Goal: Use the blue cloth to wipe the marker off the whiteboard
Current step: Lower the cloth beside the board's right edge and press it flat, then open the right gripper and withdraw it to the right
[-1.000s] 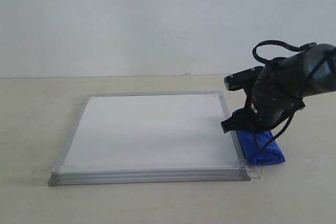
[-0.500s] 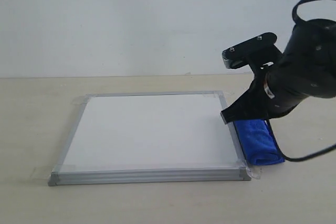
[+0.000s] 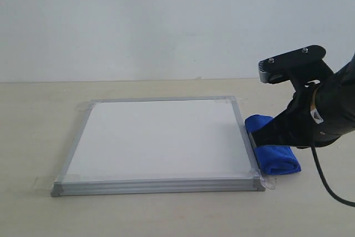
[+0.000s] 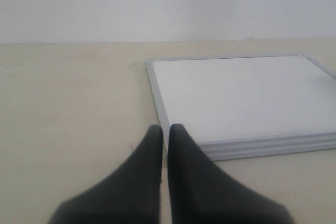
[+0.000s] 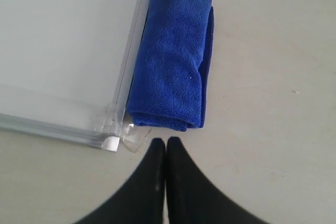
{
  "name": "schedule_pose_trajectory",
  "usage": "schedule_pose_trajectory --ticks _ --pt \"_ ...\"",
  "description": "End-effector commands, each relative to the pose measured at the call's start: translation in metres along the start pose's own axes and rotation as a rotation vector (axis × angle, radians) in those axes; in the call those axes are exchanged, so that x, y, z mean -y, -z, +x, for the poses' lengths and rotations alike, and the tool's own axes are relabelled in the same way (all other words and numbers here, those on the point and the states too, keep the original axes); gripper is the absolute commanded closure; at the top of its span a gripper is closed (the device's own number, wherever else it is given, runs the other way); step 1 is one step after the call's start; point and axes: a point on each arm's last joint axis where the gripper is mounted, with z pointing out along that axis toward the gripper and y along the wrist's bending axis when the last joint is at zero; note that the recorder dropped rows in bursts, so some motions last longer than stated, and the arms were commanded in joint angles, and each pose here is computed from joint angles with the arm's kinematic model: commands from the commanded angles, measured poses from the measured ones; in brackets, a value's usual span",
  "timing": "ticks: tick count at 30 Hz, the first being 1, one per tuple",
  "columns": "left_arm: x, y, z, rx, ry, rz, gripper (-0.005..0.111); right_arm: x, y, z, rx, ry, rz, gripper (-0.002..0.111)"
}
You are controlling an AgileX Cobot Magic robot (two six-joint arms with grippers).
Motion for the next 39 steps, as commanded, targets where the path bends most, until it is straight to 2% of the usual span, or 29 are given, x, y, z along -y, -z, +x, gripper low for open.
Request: schedule_pose_trajectory --ticks 1,18,21,29,31,35,39 --pt "0.0 0.0 0.0 0.008 0.003 0.005 0.103 -0.001 0.003 0.0 0.013 -0.004 -0.01 0.108" --pt "0.0 0.0 0.0 0.008 0.003 0.005 0.103 0.003 0.006 0.0 0.011 0.028 0.017 0.108" --pt "0.0 0.0 0.0 0.008 0.003 0.005 0.103 0.008 0.022 -0.003 0.063 -0.049 0.009 0.108" --pt "0.0 0.0 0.0 0.008 0.003 0.005 0.103 0.025 0.07 -0.006 0.212 -0.129 -0.026 0.108" --pt "0.0 0.0 0.0 0.008 0.003 0.005 0.103 0.034 0.086 0.001 0.312 -0.177 -0.067 0.108" --pt "0.0 0.0 0.0 0.008 0.003 0.005 0.103 0.052 0.099 0.036 0.533 -0.223 -0.145 0.108" --pt "0.0 0.0 0.0 0.008 0.003 0.005 0.103 0.068 0.106 0.098 0.665 -0.263 -0.085 0.108"
